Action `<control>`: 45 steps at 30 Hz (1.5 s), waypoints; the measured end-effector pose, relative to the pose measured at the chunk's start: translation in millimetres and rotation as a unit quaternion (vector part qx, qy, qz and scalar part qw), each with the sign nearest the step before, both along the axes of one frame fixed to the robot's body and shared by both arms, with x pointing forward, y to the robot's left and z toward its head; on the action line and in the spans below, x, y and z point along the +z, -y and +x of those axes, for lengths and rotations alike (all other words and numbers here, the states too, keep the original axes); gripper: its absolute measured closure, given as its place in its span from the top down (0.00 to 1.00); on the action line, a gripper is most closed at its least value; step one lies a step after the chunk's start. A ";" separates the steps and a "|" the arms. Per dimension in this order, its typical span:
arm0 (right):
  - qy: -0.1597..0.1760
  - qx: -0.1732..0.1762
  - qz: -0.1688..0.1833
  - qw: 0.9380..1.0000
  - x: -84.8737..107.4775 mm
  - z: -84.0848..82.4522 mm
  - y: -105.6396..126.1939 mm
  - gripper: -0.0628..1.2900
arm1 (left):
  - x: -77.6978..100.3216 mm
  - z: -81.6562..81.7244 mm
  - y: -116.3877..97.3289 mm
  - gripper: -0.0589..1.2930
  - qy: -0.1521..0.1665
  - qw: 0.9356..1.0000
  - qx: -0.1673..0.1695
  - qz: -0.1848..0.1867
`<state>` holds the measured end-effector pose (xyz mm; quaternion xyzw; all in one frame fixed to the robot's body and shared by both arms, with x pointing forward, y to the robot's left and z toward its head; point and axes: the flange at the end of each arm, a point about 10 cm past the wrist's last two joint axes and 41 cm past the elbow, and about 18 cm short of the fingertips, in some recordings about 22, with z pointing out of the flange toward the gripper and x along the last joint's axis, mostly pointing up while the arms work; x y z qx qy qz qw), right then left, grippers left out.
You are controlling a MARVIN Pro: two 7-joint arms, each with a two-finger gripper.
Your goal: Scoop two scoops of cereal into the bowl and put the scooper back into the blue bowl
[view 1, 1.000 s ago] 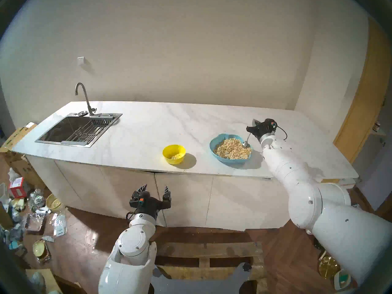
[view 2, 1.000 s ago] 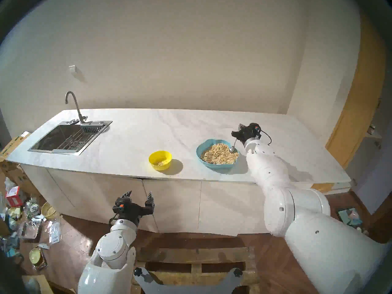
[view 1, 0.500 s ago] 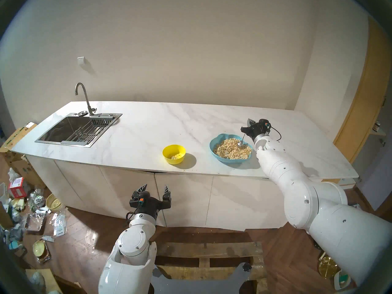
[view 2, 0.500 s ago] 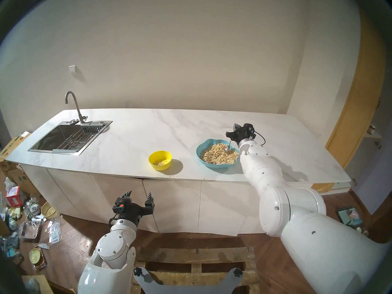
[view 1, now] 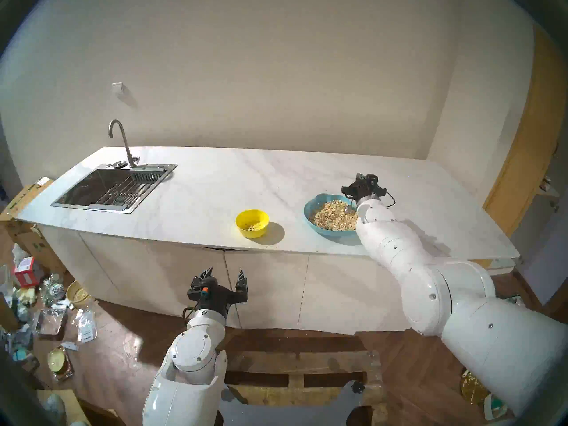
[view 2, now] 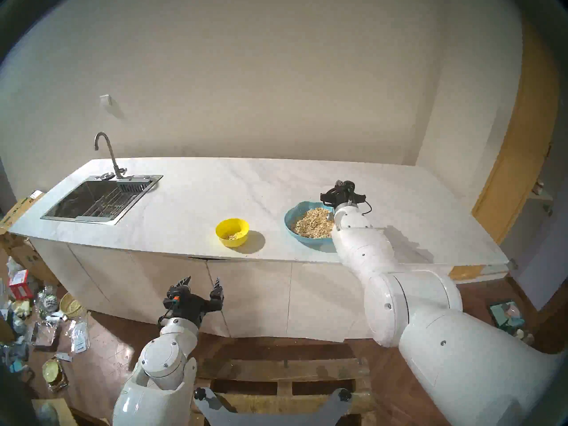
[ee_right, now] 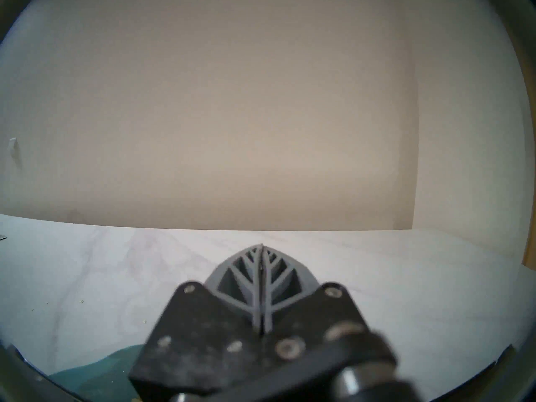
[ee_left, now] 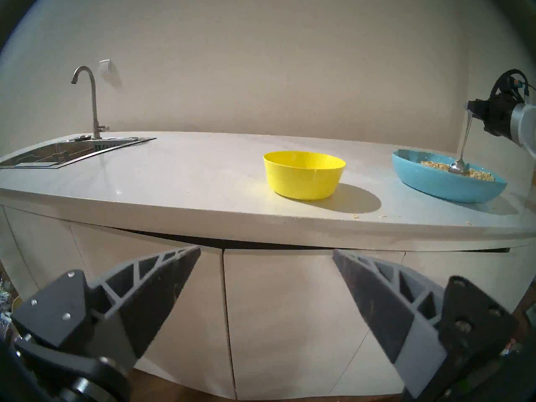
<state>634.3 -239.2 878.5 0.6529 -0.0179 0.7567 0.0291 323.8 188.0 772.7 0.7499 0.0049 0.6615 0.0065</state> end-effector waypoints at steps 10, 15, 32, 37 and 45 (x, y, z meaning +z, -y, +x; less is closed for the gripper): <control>-0.003 -0.009 0.022 1.000 -7.2 -1.3 -9.5 0.03 | 0.1 0.0 0.0 0.96 0.000 1.000 0.000 0.000; -0.003 -0.041 0.077 0.996 -12.2 -3.3 -7.3 0.03 | 0.1 0.0 0.0 0.96 0.000 1.000 0.000 0.000; -0.030 -0.090 0.155 0.983 -38.6 -12.8 -22.9 0.03 | 0.0 0.0 0.0 0.96 0.000 1.000 0.000 0.000; -0.034 -0.104 0.177 0.978 -41.5 -14.0 -22.2 0.03 | 0.0 0.0 0.0 0.96 0.000 1.000 0.000 0.000; -0.038 -0.125 0.220 0.967 -41.1 -13.5 -23.9 0.03 | 0.0 0.0 0.0 0.96 0.000 1.000 0.000 0.000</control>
